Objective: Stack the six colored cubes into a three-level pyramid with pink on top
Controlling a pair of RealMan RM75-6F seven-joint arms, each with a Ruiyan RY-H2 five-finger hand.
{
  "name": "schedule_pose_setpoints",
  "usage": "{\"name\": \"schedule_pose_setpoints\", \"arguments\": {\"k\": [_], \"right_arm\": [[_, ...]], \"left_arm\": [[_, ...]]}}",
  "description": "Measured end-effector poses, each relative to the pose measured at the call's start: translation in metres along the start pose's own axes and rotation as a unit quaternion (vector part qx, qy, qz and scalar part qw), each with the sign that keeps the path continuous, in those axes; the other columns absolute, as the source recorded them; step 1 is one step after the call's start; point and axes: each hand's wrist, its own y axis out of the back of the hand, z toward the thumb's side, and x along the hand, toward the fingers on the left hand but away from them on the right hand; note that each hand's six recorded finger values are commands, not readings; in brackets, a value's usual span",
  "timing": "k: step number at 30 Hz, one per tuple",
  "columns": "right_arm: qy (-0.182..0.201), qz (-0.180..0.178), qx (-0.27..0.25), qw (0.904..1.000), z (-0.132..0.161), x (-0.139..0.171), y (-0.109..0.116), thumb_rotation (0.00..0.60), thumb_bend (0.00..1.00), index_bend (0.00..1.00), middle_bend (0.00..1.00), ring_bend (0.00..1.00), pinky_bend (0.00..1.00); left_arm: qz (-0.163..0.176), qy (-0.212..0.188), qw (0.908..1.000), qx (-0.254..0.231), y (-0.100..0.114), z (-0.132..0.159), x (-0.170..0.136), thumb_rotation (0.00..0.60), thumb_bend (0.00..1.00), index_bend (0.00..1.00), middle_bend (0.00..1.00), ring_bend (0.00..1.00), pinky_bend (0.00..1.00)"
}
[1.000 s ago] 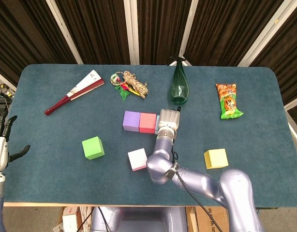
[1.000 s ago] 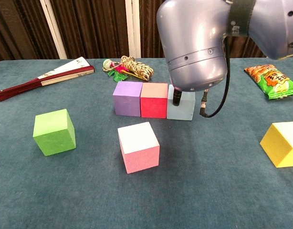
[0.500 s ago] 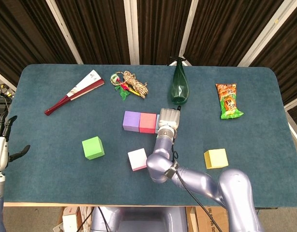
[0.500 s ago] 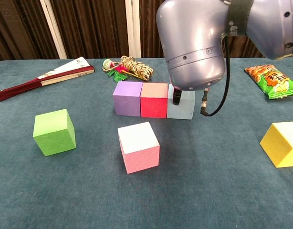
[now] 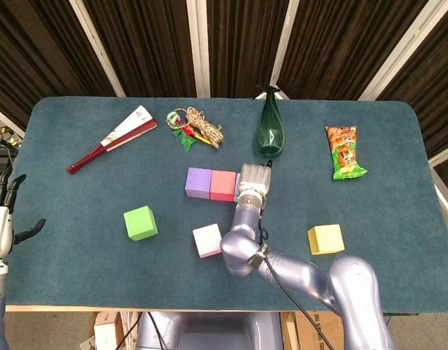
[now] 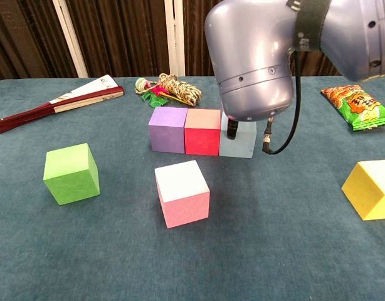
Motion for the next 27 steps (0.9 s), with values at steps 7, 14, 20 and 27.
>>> {"name": "schedule_pose_setpoints", "arguments": {"k": [7, 14, 20, 27], "right_arm": [[0.002, 0.004, -0.003, 1.0, -0.0002, -0.0006, -0.0002, 0.6, 0.27, 0.45, 0.35, 0.22, 0.02], [0.004, 0.01, -0.004, 0.9999, -0.0017, -0.0005, -0.0005, 0.6, 0.27, 0.44, 0.3, 0.18, 0.02], [0.005, 0.013, -0.006, 0.9999, -0.0026, -0.0004, 0.0004, 0.6, 0.27, 0.39, 0.24, 0.15, 0.02], [0.006, 0.013, -0.008, 0.9999, -0.003, -0.0004, 0.0009, 0.6, 0.27, 0.36, 0.19, 0.13, 0.02]], "left_arm": [[-0.001, 0.0, 1.0, 0.002, -0.0005, -0.0002, 0.0001, 0.6, 0.2, 0.14, 0.0, 0.0, 0.0], [-0.001, 0.0, 1.0, 0.003, -0.0008, 0.0002, -0.0001, 0.6, 0.2, 0.14, 0.0, 0.0, 0.0], [-0.002, -0.001, 1.0, 0.004, -0.0015, 0.0007, -0.0002, 0.6, 0.2, 0.14, 0.0, 0.0, 0.0], [-0.003, -0.001, 1.0, 0.005, -0.0021, 0.0009, -0.0002, 0.6, 0.2, 0.14, 0.0, 0.0, 0.0]]}}
